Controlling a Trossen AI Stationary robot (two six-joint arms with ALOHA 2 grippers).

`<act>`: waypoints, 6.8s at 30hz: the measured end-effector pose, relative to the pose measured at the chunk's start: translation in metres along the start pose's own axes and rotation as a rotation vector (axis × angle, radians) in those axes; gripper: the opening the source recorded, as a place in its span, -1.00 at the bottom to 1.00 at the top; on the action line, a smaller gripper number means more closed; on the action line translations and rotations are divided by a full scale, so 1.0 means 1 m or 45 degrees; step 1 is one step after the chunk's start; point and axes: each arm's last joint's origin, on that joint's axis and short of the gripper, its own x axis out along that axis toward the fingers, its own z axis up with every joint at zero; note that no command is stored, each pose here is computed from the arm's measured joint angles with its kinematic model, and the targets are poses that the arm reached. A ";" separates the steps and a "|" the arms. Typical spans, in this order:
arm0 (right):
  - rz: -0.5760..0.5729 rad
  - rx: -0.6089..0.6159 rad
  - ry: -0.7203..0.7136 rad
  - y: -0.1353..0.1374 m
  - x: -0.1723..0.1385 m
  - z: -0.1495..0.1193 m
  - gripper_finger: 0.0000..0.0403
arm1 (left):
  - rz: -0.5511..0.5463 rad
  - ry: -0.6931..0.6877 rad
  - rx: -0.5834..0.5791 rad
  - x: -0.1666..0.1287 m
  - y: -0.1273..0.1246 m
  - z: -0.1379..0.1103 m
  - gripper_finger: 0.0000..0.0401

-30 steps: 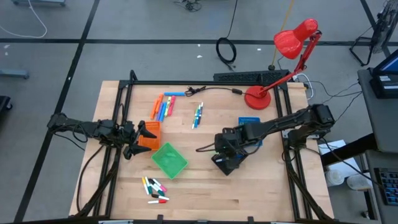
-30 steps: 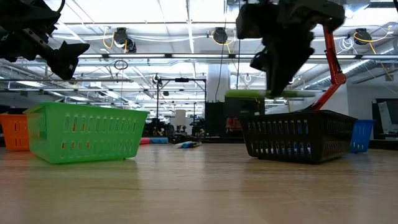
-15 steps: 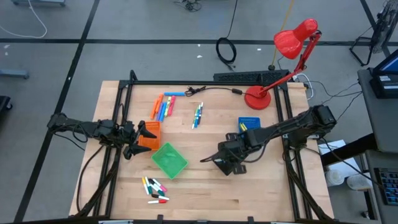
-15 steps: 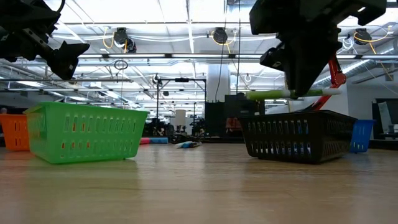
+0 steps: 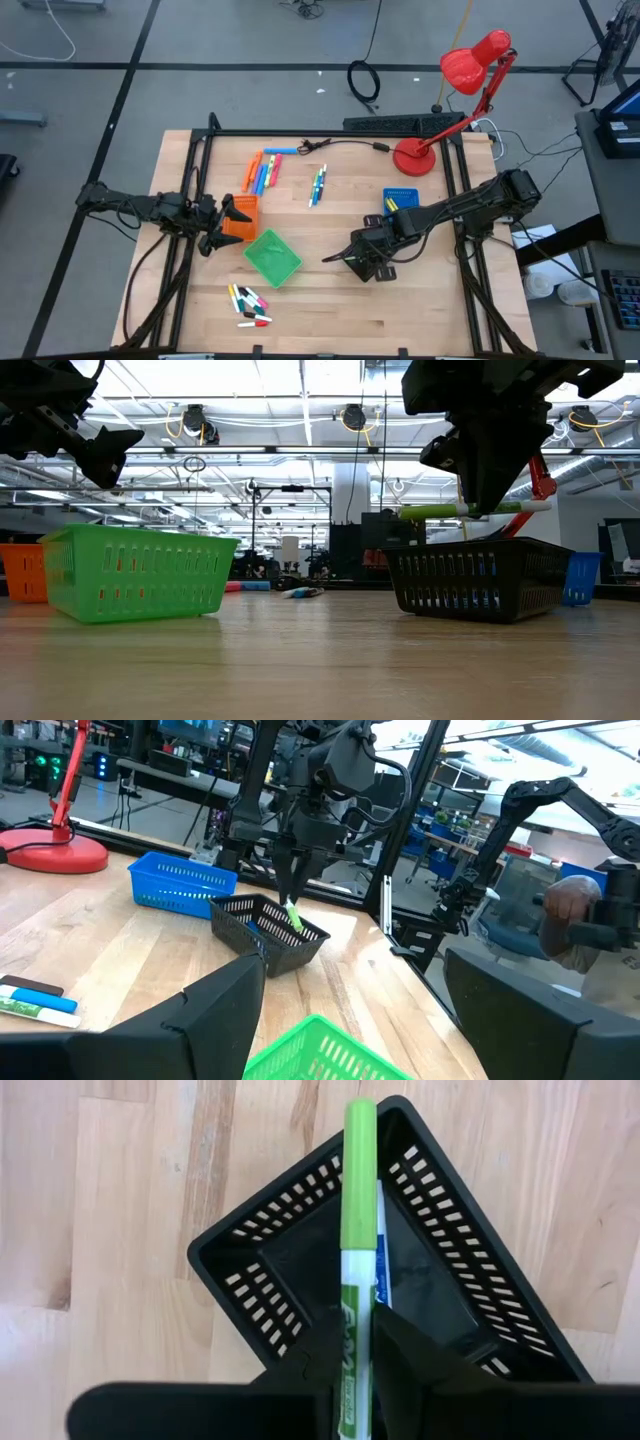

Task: Pick & Place Markers
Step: Put the right green marker pen into the black basket, then put the green marker pen into the black basket

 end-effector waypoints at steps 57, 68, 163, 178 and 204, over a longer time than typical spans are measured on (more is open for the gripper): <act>-0.408 -0.071 -1.361 -0.084 -0.068 -0.083 -0.89 | 0.008 0.008 0.000 0.000 0.000 -0.001 0.55; -0.448 -0.118 -1.622 -0.083 -0.051 -0.122 -0.80 | -0.022 -0.018 -0.468 0.001 -0.001 0.002 0.55; -0.274 0.085 -1.531 -0.082 -0.024 -0.131 -0.76 | 1.489 1.171 -0.281 0.230 0.177 0.020 0.55; -0.275 0.085 -1.532 -0.082 -0.024 -0.131 -0.77 | 1.434 1.211 -0.307 0.234 0.180 0.006 0.55; -0.275 0.086 -1.532 -0.082 -0.024 -0.131 -0.76 | 1.246 1.307 -0.258 0.236 0.180 0.004 -0.86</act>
